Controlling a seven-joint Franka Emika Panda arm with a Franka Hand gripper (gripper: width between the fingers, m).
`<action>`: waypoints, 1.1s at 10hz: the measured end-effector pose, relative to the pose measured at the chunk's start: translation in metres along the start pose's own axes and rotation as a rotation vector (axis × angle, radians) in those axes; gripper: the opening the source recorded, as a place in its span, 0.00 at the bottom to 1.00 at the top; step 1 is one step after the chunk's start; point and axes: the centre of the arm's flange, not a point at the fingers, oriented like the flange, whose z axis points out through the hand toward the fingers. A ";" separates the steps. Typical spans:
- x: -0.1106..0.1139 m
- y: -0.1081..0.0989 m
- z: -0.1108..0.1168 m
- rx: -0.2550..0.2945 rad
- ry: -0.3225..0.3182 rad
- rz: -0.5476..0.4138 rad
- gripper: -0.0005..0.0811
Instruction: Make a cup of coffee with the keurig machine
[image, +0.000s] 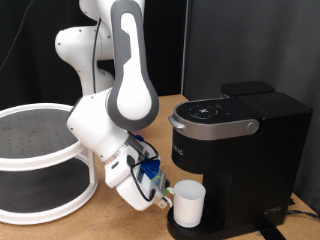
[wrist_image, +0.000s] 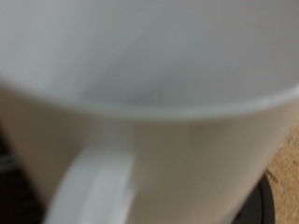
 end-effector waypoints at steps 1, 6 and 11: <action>-0.005 0.002 -0.010 0.012 -0.017 0.002 0.63; -0.013 0.002 -0.061 0.089 -0.018 0.026 0.99; -0.014 -0.001 -0.079 0.156 0.015 0.048 0.99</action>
